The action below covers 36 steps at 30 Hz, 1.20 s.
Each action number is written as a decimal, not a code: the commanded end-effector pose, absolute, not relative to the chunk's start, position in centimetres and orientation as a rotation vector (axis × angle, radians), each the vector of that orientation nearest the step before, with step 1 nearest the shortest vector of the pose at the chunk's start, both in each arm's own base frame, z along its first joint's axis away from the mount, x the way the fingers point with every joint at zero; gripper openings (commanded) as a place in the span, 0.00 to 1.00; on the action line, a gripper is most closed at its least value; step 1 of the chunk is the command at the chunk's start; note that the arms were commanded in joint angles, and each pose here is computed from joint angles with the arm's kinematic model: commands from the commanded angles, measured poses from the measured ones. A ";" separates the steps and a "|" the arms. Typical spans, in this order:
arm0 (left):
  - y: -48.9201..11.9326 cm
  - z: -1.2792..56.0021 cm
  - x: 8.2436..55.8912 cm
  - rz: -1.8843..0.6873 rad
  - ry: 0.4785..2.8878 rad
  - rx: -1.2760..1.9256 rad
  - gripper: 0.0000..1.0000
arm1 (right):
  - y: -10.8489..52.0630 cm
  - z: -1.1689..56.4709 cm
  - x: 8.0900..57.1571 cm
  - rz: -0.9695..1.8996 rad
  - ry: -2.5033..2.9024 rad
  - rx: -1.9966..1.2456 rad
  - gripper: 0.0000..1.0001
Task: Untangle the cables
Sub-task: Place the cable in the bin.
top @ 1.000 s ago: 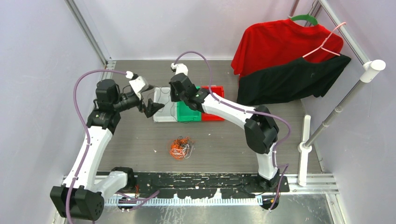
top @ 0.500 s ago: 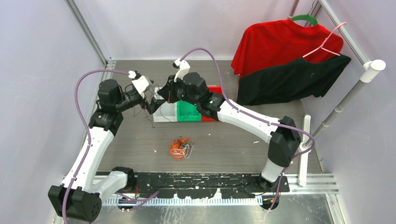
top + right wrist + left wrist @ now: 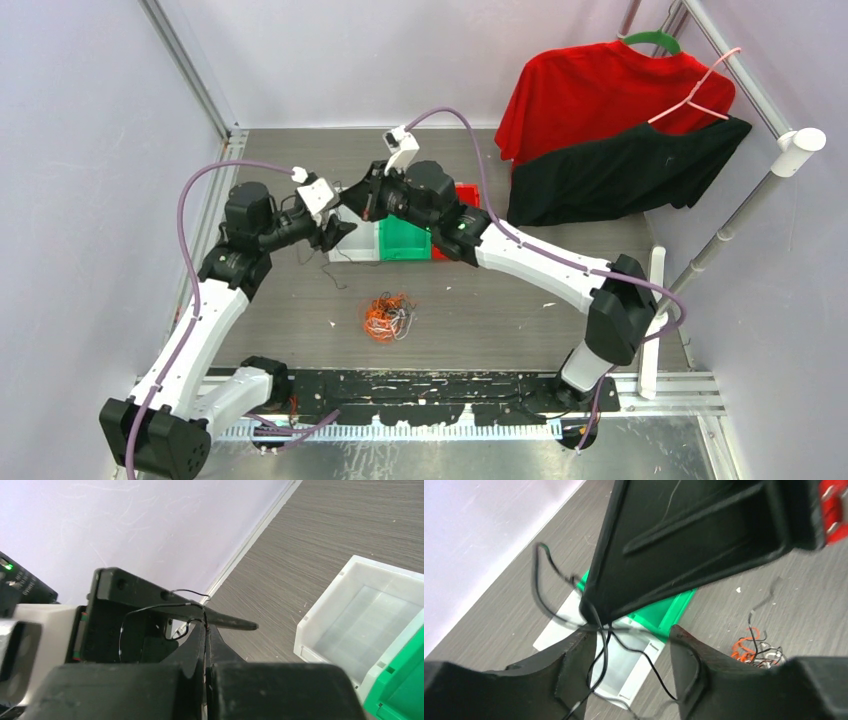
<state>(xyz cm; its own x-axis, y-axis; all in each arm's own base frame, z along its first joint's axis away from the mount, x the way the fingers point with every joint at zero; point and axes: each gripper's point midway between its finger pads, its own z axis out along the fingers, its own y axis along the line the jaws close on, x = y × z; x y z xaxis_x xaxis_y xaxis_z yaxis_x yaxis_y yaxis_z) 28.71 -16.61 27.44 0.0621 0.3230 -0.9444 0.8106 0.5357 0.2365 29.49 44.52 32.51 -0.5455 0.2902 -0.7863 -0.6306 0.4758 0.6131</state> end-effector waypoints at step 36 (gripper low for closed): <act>-18.2 21.6 42.8 -0.469 1.800 0.529 0.00 | 37.7 25.7 37.6 1.126 1.850 0.030 0.10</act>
<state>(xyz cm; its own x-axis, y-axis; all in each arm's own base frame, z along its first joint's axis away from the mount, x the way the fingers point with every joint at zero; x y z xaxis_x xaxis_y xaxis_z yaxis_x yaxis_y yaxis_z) 39.21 -17.81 17.66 -0.3570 0.1884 -0.9149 0.6086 0.7900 -0.0748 37.04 37.72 22.93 -0.5876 0.4060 -0.7000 -0.3704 0.6342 0.6787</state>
